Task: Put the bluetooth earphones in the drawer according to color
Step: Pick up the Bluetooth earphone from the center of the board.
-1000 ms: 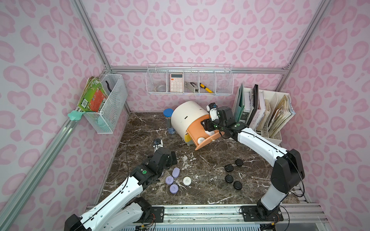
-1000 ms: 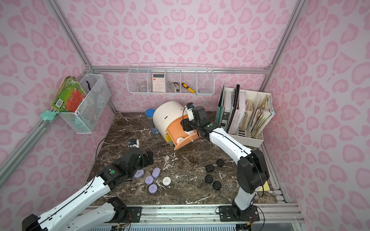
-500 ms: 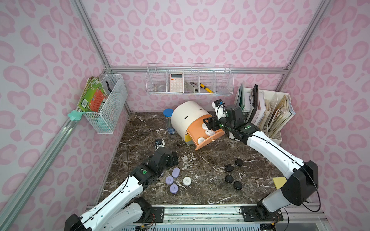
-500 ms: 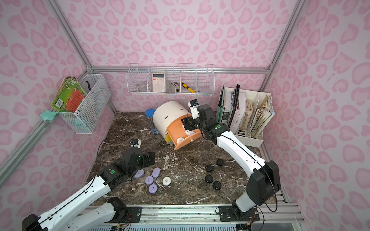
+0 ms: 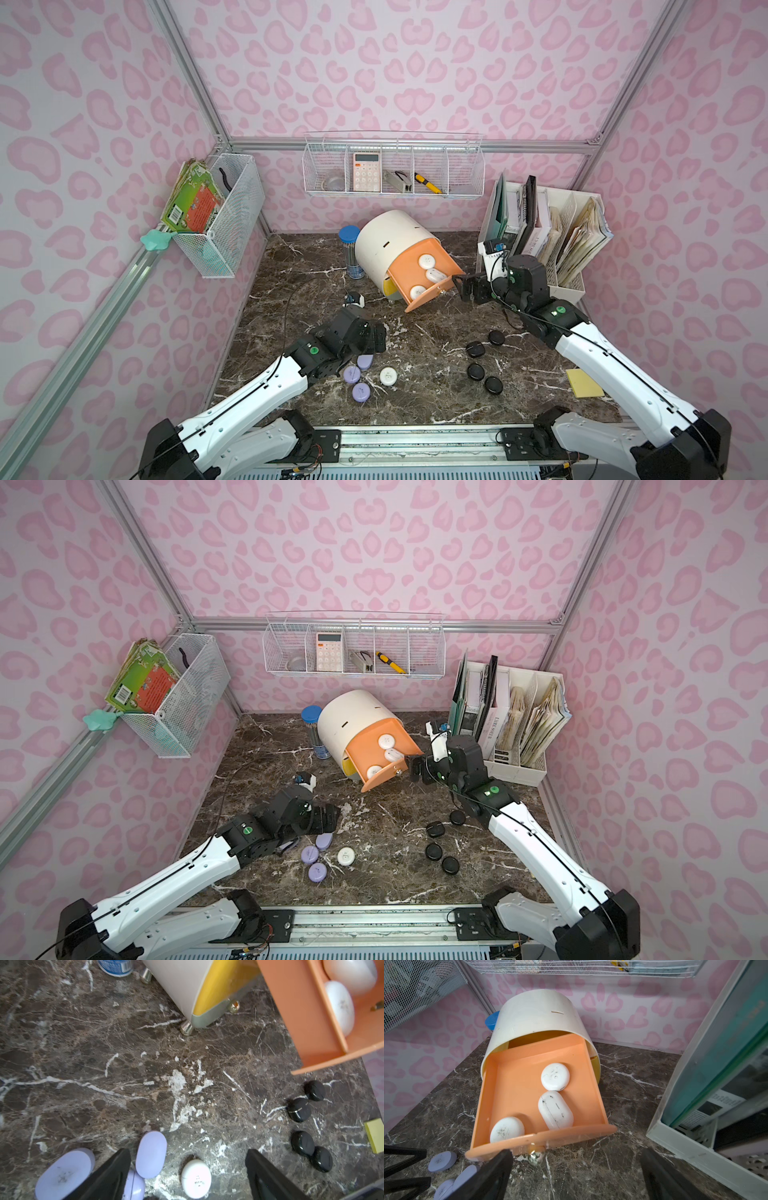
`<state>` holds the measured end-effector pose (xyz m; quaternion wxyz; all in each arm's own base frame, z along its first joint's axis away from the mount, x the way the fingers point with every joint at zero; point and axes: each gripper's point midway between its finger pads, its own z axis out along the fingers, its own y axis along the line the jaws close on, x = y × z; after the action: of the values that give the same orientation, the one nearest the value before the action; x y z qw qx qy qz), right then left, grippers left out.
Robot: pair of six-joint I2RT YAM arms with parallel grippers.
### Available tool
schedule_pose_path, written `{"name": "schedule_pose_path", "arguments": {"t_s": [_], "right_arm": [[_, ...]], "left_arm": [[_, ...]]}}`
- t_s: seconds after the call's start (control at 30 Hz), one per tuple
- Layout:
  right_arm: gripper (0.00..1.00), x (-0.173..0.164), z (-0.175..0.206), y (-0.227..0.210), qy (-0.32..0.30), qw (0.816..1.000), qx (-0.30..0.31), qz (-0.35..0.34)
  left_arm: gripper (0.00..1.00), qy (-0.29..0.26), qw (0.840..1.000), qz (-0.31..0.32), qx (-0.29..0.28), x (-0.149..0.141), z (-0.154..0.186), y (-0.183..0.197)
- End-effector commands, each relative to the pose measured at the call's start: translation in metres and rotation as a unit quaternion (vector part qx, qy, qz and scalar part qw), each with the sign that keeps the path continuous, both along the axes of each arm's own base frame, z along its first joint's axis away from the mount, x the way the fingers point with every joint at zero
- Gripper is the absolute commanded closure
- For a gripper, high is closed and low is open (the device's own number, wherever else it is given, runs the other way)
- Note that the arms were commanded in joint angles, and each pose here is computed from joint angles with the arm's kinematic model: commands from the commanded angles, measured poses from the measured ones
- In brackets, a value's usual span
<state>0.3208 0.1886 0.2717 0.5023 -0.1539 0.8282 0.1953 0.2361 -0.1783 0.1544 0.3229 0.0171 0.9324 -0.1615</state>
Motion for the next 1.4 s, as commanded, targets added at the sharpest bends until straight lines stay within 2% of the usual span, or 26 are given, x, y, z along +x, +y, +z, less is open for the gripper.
{"name": "schedule_pose_path", "arguments": {"t_s": [0.0, 0.2, 0.33, 0.67, 0.97, 1.13, 1.37], "right_arm": [[0.02, -0.008, -0.001, -0.018, -0.014, 0.999, 0.01, -0.033], [0.02, -0.031, -0.024, -0.04, -0.01, 0.998, 0.028, -0.056], [0.02, -0.04, -0.025, -0.038, -0.012, 0.998, 0.046, -0.04], [0.02, -0.042, -0.027, -0.034, -0.008, 0.998, 0.049, -0.028], [0.02, -0.041, -0.029, -0.034, -0.004, 0.998, 0.048, -0.029], [0.02, -0.041, -0.03, -0.034, -0.002, 0.998, 0.047, -0.029], [0.02, -0.041, -0.03, -0.033, -0.002, 0.998, 0.047, -0.028]], "left_arm": [[0.11, 0.048, 0.999, -0.004, 0.013, -0.017, -0.014, -0.007], [0.17, 0.108, 0.993, -0.023, 0.051, -0.037, -0.044, -0.027], [0.17, 0.135, 0.986, -0.035, 0.086, -0.047, -0.062, -0.04], [0.16, 0.185, 0.97, -0.023, 0.153, -0.064, -0.108, -0.042], [0.16, 0.213, 0.965, -0.041, 0.148, -0.066, -0.136, -0.058], [0.22, 0.222, 0.963, -0.046, 0.143, -0.068, -0.143, -0.064], [0.35, 0.225, 0.958, -0.042, 0.175, -0.07, -0.148, -0.059]]}}
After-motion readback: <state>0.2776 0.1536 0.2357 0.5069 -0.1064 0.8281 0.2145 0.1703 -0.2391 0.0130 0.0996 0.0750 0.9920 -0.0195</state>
